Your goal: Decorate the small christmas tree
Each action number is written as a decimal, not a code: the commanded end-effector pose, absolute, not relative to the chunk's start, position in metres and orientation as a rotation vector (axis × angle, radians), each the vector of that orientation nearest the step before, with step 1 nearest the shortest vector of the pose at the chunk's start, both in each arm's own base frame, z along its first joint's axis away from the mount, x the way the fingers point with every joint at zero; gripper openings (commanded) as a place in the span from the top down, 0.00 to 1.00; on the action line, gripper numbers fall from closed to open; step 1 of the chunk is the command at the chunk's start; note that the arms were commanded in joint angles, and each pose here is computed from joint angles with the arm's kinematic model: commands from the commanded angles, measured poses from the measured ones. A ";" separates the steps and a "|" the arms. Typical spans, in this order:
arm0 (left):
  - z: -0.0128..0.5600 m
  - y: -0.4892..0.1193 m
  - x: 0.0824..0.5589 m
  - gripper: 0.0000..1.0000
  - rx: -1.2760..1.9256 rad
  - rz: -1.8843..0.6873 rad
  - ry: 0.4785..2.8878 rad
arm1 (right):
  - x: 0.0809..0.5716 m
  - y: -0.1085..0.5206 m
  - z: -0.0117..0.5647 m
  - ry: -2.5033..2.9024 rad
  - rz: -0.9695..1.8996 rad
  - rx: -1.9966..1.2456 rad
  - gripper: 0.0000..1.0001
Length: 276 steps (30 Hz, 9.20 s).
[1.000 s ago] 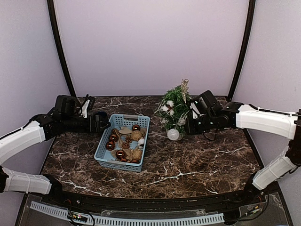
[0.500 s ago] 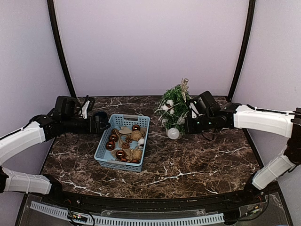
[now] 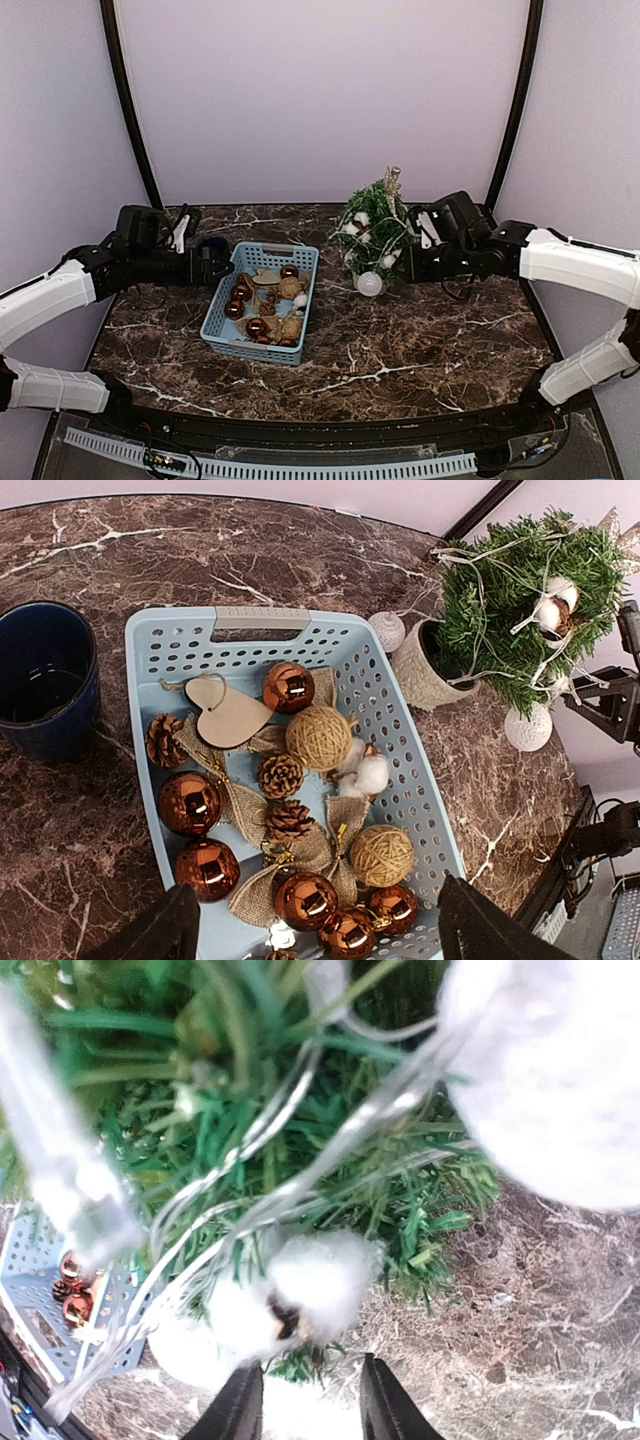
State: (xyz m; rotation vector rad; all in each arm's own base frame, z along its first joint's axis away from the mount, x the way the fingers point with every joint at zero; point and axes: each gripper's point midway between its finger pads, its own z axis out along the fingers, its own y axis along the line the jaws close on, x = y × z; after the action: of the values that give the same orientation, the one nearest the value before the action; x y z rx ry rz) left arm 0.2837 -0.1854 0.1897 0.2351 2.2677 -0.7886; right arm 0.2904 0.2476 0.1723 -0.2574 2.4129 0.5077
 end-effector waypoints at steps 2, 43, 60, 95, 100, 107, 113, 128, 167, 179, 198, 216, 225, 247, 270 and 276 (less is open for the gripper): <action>0.193 -0.184 0.281 0.15 0.228 -0.808 2.245 | 0.283 0.239 0.179 2.391 0.521 -0.251 0.58; 0.141 -0.203 0.267 0.40 0.126 -0.710 2.428 | 0.226 0.246 0.239 2.104 0.907 -0.049 0.44; 0.107 -0.244 0.376 0.51 0.283 -0.393 2.485 | 0.231 0.234 0.237 2.071 0.874 0.016 0.43; 0.055 -0.235 0.419 0.88 0.361 -0.108 2.536 | 0.286 0.199 0.260 2.083 0.665 0.030 0.38; 0.060 -0.238 0.428 0.84 0.375 -0.109 2.509 | 0.289 0.196 0.263 2.074 0.661 0.034 0.38; 0.051 -0.242 0.433 0.88 0.379 -0.118 2.521 | 0.291 0.192 0.257 2.086 0.659 0.056 0.38; 0.055 -0.239 0.432 1.00 0.363 -0.104 2.519 | 0.303 0.178 0.254 2.096 0.636 0.091 0.38; 0.130 -0.239 0.396 1.00 0.369 -0.332 2.352 | 0.381 0.134 0.199 2.161 0.743 0.300 0.39; 0.187 -0.219 0.353 1.00 0.344 -0.417 2.262 | 0.410 0.238 0.065 2.414 1.130 -0.003 0.54; 0.192 -0.216 0.351 1.00 0.341 -0.415 2.249 | 0.385 0.243 0.069 2.413 1.168 -0.033 0.55; 0.194 -0.210 0.346 1.00 0.343 -0.392 2.247 | 0.355 0.262 0.068 2.417 1.214 -0.045 0.56; 0.198 -0.204 0.340 1.00 0.340 -0.381 2.237 | 0.330 0.290 0.065 2.425 1.258 -0.064 0.56; 0.208 -0.202 0.337 1.00 0.336 -0.391 2.212 | 0.320 0.301 0.064 2.411 1.300 -0.051 0.57; 0.276 -0.270 0.251 1.00 0.775 -0.779 2.020 | 0.276 0.198 0.085 2.350 0.979 0.293 0.40; 0.313 -0.433 0.139 1.00 1.209 -1.068 1.933 | 0.140 0.272 0.324 1.751 1.514 -0.696 0.41; 0.311 -0.450 0.129 1.00 1.249 -1.121 1.928 | 0.114 0.303 0.316 1.746 1.558 -0.888 0.41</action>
State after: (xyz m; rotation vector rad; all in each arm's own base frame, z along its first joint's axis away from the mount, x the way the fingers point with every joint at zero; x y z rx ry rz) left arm 0.1391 -0.4444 0.2916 1.2317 1.9759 -1.0521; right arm 0.1317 0.2883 0.3027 -0.7435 1.8449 1.5186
